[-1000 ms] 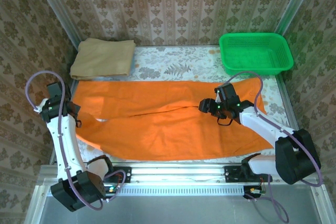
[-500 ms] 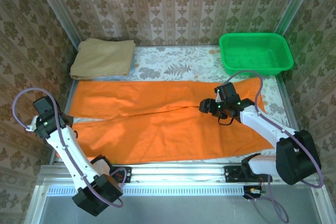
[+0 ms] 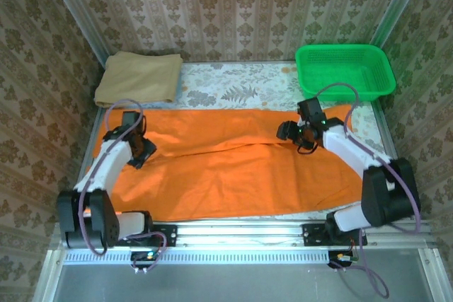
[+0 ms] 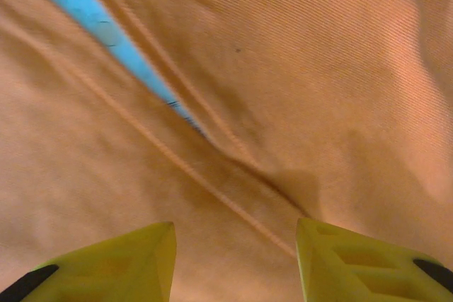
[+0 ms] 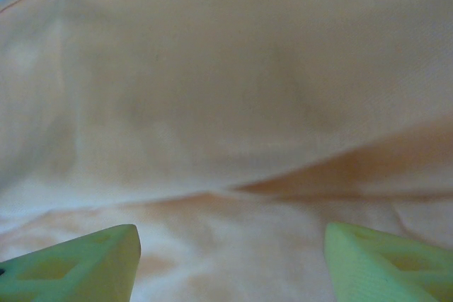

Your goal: Fold and stack the trousers

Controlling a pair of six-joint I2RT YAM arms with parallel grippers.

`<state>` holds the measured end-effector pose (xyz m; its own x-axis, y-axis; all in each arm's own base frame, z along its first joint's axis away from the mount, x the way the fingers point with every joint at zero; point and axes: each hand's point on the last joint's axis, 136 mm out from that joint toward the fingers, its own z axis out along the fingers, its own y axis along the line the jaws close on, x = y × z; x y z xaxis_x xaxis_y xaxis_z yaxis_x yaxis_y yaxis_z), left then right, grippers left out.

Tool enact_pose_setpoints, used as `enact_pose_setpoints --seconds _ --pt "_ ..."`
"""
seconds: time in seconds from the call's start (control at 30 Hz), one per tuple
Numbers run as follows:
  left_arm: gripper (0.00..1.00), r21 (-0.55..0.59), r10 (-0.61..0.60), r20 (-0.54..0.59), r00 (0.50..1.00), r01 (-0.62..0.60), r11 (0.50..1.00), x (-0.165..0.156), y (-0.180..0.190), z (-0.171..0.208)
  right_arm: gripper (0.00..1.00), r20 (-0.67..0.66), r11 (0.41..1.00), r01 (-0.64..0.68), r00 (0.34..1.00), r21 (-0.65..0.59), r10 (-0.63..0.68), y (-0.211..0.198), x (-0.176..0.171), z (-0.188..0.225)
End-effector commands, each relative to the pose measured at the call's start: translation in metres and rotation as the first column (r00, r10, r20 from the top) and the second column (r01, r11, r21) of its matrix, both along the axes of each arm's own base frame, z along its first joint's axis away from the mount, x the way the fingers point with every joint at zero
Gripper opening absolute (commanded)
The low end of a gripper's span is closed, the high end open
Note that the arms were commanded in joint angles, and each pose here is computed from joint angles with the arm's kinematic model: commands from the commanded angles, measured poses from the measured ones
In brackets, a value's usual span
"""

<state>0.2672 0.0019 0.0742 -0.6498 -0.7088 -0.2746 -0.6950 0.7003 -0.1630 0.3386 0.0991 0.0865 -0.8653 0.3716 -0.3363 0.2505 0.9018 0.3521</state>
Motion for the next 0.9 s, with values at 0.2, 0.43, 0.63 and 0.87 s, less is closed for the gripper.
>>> enact_pose_setpoints --seconds 0.2,0.43,0.63,0.87 --pt "0.48 -0.048 -0.051 0.044 0.998 0.053 0.997 0.088 -0.03 -0.021 0.68 -0.133 0.975 0.15 0.976 -0.166 -0.173 -0.055 0.061 -0.056" --pt "0.47 -0.171 -0.074 0.036 0.997 0.079 0.982 0.118 -0.056 -0.045 0.68 -0.233 0.96 0.234 0.935 -0.156 -0.266 -0.098 0.07 -0.076" --pt "0.46 -0.197 -0.094 0.018 0.995 0.096 0.976 0.125 -0.069 -0.063 0.68 -0.246 0.937 0.301 0.908 -0.178 -0.339 -0.135 0.067 -0.08" --pt "0.42 -0.186 -0.023 -0.033 0.999 0.016 0.982 0.084 -0.046 -0.075 0.68 -0.237 0.921 0.327 0.897 -0.21 -0.372 -0.139 0.032 -0.077"
